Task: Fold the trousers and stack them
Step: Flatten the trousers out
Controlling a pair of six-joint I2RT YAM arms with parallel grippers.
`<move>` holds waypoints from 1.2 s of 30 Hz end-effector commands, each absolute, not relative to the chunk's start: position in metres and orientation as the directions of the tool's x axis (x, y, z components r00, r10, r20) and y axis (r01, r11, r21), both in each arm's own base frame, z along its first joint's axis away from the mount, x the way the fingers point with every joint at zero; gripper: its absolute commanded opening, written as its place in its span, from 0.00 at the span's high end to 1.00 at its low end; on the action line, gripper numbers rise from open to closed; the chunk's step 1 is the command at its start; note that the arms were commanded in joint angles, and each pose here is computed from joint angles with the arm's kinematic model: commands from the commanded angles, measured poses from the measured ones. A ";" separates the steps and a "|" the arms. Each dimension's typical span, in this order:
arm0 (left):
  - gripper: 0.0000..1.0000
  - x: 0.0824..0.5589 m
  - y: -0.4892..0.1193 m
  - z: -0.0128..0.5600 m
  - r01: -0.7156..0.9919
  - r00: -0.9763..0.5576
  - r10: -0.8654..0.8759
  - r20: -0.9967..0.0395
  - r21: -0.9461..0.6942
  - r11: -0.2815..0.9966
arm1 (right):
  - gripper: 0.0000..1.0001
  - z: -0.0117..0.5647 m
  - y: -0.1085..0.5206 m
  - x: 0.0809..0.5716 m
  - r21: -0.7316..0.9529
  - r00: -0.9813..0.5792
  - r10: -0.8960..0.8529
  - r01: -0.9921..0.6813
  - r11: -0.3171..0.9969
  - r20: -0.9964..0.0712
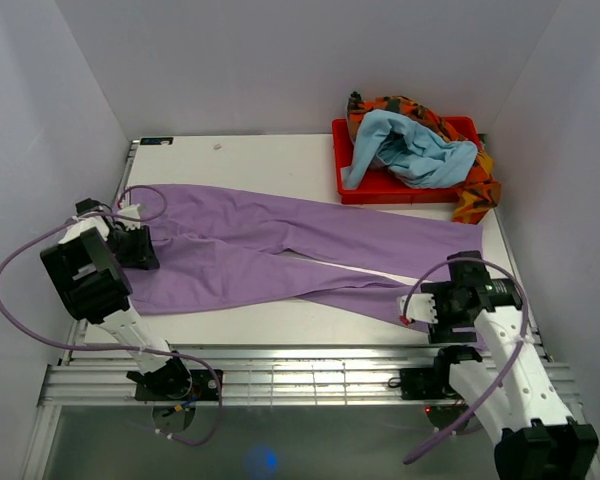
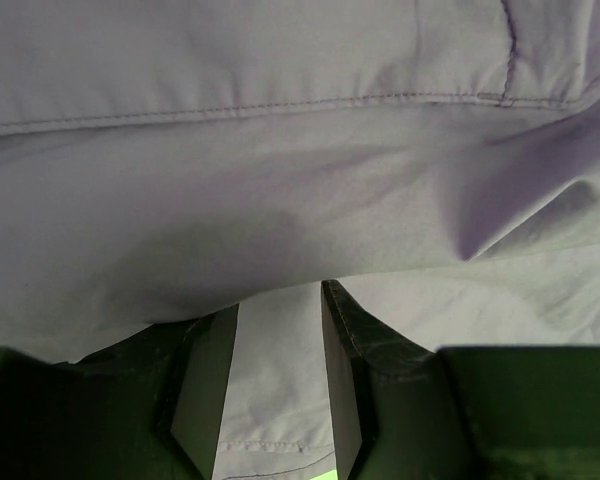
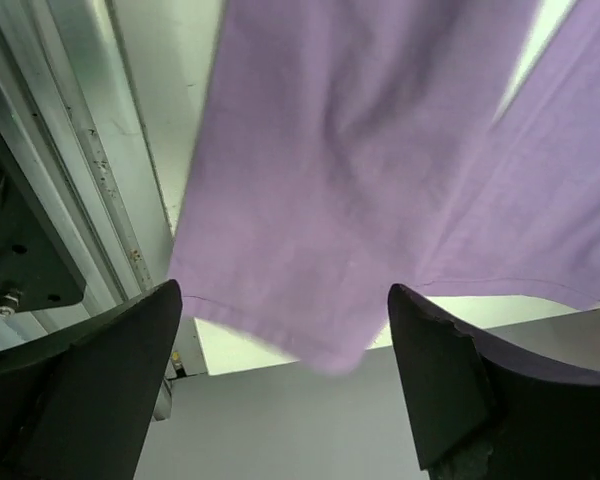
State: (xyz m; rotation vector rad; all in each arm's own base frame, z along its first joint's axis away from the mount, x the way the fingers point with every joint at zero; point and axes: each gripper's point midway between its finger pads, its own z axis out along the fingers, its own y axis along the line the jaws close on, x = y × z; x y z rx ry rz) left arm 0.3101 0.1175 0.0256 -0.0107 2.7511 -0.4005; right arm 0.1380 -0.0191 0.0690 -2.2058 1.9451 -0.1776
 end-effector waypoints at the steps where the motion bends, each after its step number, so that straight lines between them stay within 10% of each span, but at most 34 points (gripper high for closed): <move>1: 0.51 0.325 0.126 0.039 0.071 -0.913 -0.038 -0.406 -0.249 0.966 | 0.10 0.099 -0.009 0.152 -0.227 0.074 -0.991 -0.973 -0.047 -0.111; 7: 0.50 0.328 0.125 0.046 0.089 -0.904 -0.026 -0.428 -0.248 0.965 | 0.13 0.171 -0.004 0.231 -0.113 -0.241 -0.892 -0.946 0.304 -0.382; 29: 0.47 0.336 0.127 0.050 0.096 -0.897 -0.025 -0.442 -0.249 0.964 | 0.25 0.031 -0.120 0.211 0.180 -0.533 -0.837 -0.842 0.509 -0.126; 36: 0.48 0.339 0.131 0.057 0.095 -0.893 -0.020 -0.449 -0.232 0.968 | 0.92 0.054 -0.128 0.238 0.097 -0.525 -0.836 -0.851 0.516 -0.161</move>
